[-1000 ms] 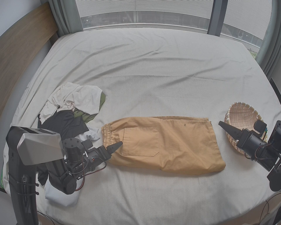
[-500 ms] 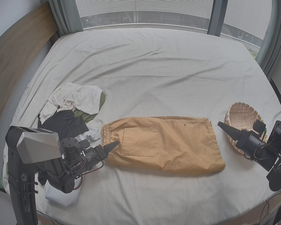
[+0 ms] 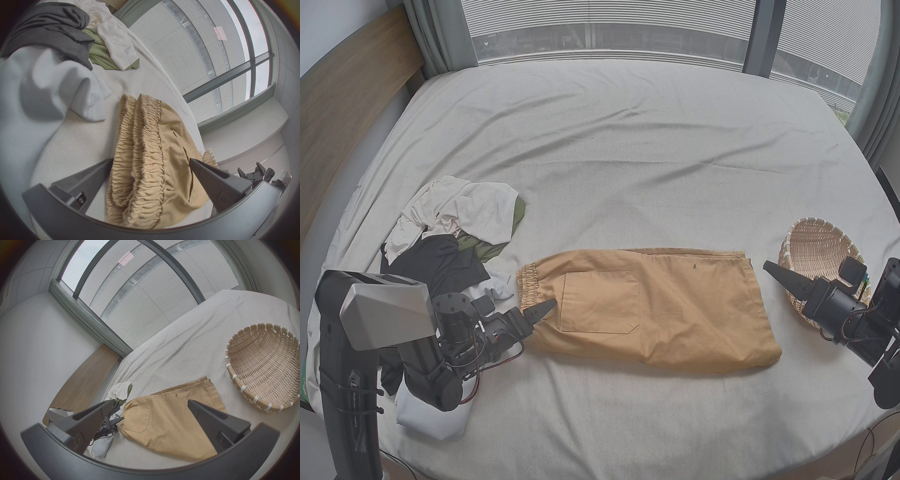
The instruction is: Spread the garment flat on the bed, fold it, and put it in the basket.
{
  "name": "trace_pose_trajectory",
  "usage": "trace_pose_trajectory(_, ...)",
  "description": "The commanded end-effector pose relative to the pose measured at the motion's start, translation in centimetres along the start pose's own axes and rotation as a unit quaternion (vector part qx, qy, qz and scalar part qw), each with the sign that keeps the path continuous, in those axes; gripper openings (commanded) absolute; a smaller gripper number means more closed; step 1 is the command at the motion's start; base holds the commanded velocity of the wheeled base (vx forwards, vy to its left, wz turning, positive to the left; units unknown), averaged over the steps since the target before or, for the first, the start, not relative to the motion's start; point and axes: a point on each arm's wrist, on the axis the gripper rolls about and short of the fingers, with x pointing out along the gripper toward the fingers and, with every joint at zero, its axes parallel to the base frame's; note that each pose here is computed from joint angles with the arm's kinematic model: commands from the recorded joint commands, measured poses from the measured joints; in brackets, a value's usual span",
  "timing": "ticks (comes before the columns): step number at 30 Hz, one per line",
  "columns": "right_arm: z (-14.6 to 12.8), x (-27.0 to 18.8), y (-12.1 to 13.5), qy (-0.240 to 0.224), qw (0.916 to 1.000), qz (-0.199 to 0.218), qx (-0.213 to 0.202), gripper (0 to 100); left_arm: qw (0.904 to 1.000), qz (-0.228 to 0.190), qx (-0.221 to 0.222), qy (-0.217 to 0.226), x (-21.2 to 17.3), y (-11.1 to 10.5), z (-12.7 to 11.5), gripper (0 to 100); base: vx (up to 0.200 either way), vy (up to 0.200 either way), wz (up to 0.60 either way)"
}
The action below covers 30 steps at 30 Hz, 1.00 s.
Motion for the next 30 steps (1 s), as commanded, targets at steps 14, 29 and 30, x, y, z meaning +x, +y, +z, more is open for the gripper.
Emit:
trace_pose_trajectory(14, -0.6, 1.4, -0.9, 0.024, 0.9996, 0.011, 0.006, 100, 0.9993, -0.01, 0.003, -0.035, -3.1, -1.5, 3.4, 0, 0.0, 0.0, 0.0)
trace_pose_trajectory(29, -1.5, 3.2, -2.3, 0.029, 0.998, 0.056, -0.005, 100, 0.9999, -0.005, -0.011, -0.011, -6.7, -0.6, 4.0, 0, 0.0, 0.0, 0.0)
trace_pose_trajectory(30, -1.5, 3.3, -2.4, 0.031, 0.998, 0.054, -0.004, 100, 0.9998, -0.005, -0.011, -0.013, -6.8, -0.5, 4.2, 0, 0.0, 0.0, 0.0)
